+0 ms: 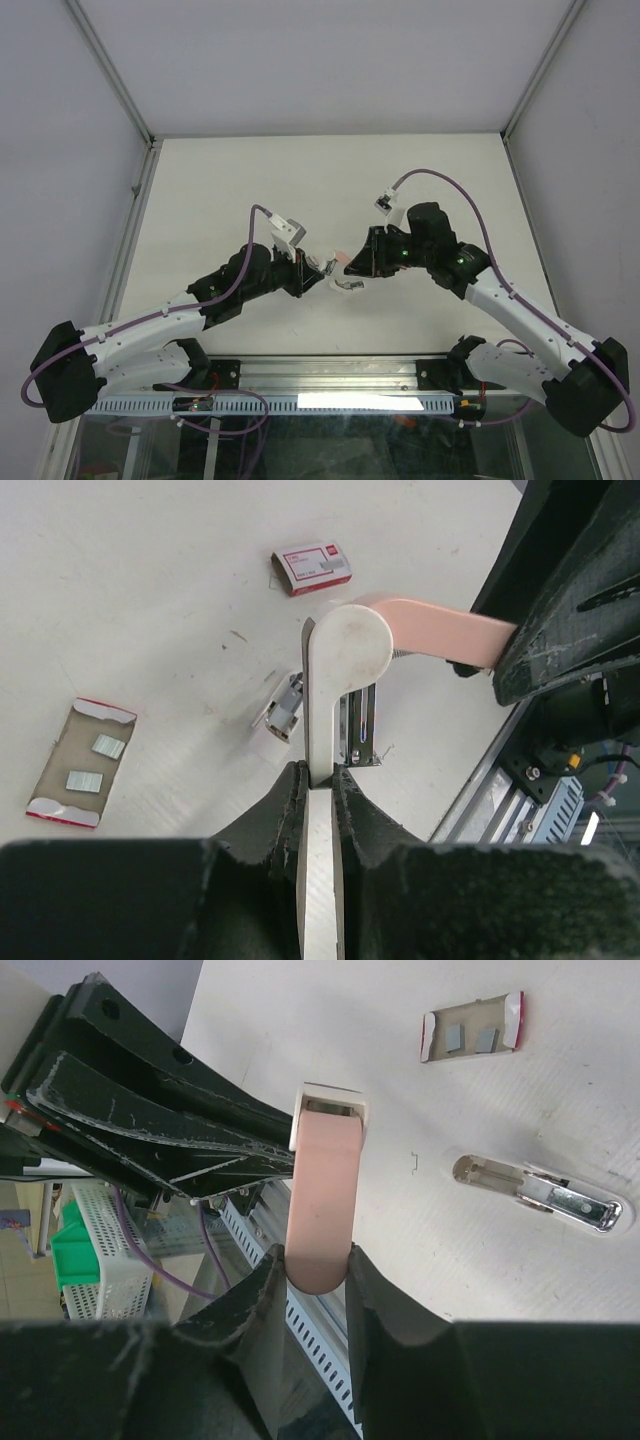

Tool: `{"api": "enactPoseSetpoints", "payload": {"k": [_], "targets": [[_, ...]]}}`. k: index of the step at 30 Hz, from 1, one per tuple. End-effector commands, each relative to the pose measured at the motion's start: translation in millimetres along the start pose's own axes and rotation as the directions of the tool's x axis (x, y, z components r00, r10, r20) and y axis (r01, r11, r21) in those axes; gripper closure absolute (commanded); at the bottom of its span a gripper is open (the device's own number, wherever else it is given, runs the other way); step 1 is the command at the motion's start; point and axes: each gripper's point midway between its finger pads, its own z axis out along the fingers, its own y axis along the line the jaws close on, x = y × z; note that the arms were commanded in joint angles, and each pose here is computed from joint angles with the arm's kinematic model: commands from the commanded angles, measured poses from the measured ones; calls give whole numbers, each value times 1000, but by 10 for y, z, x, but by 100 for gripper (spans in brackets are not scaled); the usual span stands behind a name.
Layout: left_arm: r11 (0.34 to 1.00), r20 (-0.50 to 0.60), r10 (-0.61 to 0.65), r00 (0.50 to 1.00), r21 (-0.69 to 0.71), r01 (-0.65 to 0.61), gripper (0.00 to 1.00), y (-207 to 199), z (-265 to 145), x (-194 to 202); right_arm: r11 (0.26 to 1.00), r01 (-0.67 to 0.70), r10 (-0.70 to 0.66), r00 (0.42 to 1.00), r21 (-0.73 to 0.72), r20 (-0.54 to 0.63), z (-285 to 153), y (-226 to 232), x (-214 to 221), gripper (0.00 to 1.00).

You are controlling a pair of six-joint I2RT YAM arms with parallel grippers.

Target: Load the staples into the stapler

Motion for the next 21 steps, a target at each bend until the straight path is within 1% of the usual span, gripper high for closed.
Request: {"api": "enactPoseSetpoints", "payload": {"k": [1, 2, 3, 5, 10, 14, 17, 21], "targets": [[999, -69, 27, 997, -18, -28, 100, 73, -84, 154, 998, 66, -67, 998, 17, 16, -174, 12, -124, 100], [999, -76, 20, 997, -30, -22, 98, 96, -84, 175, 998, 67, -67, 998, 22, 4, -189, 2, -104, 100], [999, -81, 13, 997, -45, -17, 94, 118, -85, 183, 997, 66, -66, 998, 28, -6, -201, -9, -85, 100], [998, -90, 0, 996, -64, -5, 91, 148, -87, 205, 997, 65, -64, 998, 37, -25, -223, -27, -49, 100], [996, -93, -31, 995, -86, 23, 70, 183, -109, 250, 999, 50, -48, 996, 17, -72, -237, -13, 57, 100], [993, -92, -59, 994, -104, 49, 53, 215, -155, 293, 999, 45, -43, 995, 27, -86, -244, -40, 100, 100], [990, -78, -75, 994, -121, 65, 43, 241, -213, 296, 998, 49, -45, 995, 44, -91, -253, -69, 107, 100], [986, -38, -83, 996, -147, 76, 36, 280, -301, 230, 998, 52, -47, 993, 41, -107, -250, -72, 129, 100]]}}
